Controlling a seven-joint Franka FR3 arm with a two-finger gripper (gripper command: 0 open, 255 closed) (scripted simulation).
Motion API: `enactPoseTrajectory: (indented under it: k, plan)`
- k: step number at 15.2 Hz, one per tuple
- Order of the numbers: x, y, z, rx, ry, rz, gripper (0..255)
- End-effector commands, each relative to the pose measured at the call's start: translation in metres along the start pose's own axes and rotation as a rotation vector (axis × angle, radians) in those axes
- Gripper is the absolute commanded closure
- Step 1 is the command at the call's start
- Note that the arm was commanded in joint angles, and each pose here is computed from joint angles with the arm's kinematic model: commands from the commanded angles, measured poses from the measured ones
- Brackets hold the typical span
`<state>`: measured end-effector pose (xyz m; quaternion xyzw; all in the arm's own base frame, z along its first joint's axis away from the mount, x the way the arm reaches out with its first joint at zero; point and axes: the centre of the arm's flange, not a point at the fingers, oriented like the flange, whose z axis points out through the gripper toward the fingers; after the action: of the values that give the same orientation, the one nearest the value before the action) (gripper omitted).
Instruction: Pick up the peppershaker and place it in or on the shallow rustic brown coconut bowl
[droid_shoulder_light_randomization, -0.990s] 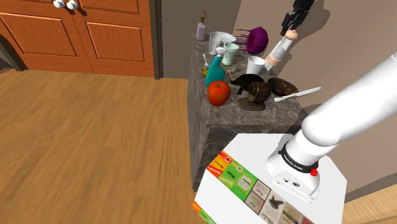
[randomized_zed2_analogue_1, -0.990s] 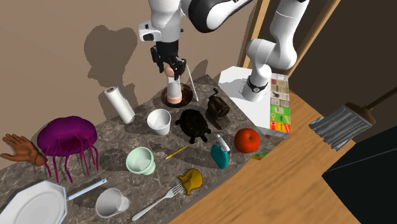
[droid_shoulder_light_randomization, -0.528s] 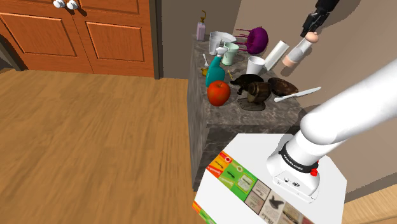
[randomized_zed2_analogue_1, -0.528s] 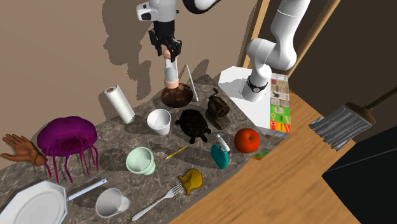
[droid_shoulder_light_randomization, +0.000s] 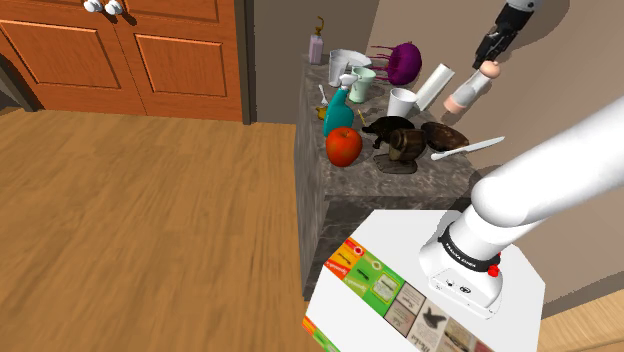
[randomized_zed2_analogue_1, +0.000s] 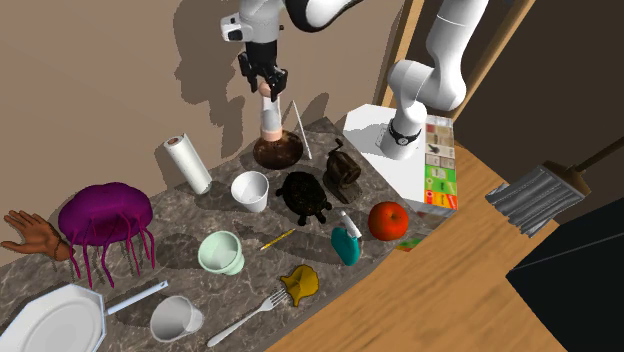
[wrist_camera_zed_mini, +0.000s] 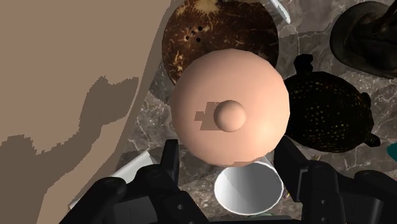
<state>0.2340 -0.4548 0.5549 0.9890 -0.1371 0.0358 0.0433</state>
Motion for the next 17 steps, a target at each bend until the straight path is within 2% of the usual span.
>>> enactPoseTrajectory:
  k: [1, 17]
  plan:
    - [-0.001, 0.000, 0.010, 0.000, 0.001, 0.000, 255]
    - [-0.008, -0.006, 0.094, 0.000, 0.001, 0.000, 255]
